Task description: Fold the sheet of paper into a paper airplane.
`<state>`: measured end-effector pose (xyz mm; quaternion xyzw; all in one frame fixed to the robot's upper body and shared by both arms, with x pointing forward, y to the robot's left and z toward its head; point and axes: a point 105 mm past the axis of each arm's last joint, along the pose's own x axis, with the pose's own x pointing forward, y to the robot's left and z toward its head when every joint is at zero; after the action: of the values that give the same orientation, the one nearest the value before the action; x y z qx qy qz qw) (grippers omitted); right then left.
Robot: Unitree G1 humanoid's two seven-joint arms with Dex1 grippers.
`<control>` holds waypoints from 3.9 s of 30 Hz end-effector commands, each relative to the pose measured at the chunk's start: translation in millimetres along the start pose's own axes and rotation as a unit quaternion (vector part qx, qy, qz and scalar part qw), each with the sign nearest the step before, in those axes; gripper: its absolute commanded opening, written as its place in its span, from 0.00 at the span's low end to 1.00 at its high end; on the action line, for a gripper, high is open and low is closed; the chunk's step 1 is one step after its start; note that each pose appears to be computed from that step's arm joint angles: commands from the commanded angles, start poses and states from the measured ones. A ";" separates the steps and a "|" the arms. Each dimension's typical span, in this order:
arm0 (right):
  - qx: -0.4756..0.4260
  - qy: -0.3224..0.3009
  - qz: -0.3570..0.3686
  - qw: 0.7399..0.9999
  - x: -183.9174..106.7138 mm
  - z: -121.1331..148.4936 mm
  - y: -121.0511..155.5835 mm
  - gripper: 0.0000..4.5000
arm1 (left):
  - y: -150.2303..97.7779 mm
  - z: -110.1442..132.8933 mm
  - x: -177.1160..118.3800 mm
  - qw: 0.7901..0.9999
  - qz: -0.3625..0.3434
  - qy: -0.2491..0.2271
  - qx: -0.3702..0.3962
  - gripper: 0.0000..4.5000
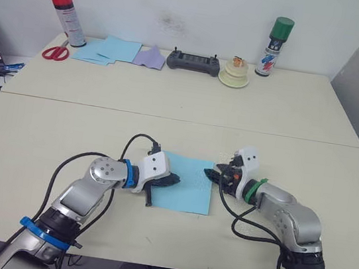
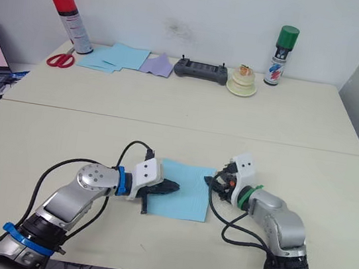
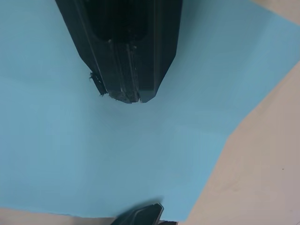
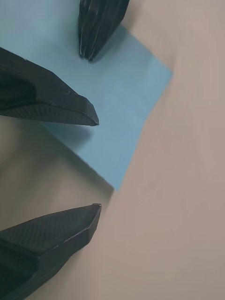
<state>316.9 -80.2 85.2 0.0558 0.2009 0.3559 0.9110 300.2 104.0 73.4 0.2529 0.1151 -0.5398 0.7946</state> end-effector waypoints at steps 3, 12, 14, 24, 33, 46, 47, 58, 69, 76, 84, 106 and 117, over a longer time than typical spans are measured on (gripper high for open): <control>-0.007 -0.023 0.012 1.000 1.8 14.9 9.5 0.61 | -7.1 -10.6 4.6 1.000 -0.016 0.020 -0.007 0.00; -0.045 -0.038 0.010 0.998 6.0 18.4 6.2 0.00 | -5.8 -13.5 4.0 1.000 -0.015 0.024 -0.007 0.00; -0.051 -0.044 0.018 0.998 6.3 20.1 9.5 0.00 | -4.7 -15.0 3.7 1.000 -0.012 0.028 -0.003 0.00; -0.239 -0.049 0.088 0.966 8.0 17.5 35.6 0.00 | -4.1 -17.4 1.4 0.999 -0.011 0.032 -0.003 0.00; -0.344 -0.036 0.098 0.933 12.8 10.6 36.2 0.00 | 3.2 -23.1 -7.5 0.999 0.010 0.036 -0.024 0.00; -0.368 -0.033 0.115 0.922 19.7 3.6 45.2 0.00 | 36.6 -43.4 -35.9 0.986 0.111 0.038 -0.115 0.00; -0.368 -0.032 0.116 0.922 20.4 2.9 45.3 0.00 | 38.8 -46.7 -38.3 0.985 0.117 0.039 -0.124 0.00; -0.363 -0.029 0.122 0.923 26.0 0.6 49.2 0.00 | 26.1 -42.4 -28.3 0.990 0.073 0.028 -0.116 0.00; -0.390 -0.005 0.151 0.908 29.1 -12.9 54.3 0.00 | 14.4 -47.6 -26.0 0.994 0.048 0.043 -0.090 0.00; -0.385 -0.007 0.132 0.914 32.8 -10.2 46.5 0.00 | 13.5 -48.2 -27.2 0.994 0.048 0.043 -0.090 0.00; -0.384 0.001 0.131 0.914 32.6 -13.4 43.6 0.00 | 15.6 -47.9 -26.7 0.994 0.049 0.044 -0.090 0.00; -0.387 0.008 0.131 0.913 32.8 -14.8 41.1 0.00 | 17.1 -47.8 -27.1 0.994 0.051 0.046 -0.088 0.00; -0.389 0.010 0.135 0.911 32.7 -16.9 41.5 0.00 | 17.7 -47.3 -27.3 0.994 0.053 0.045 -0.088 0.00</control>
<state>305.0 -28.0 70.3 -0.2744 0.0432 0.5247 0.8047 320.6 155.1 74.2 0.2130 0.1367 -0.4584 0.8520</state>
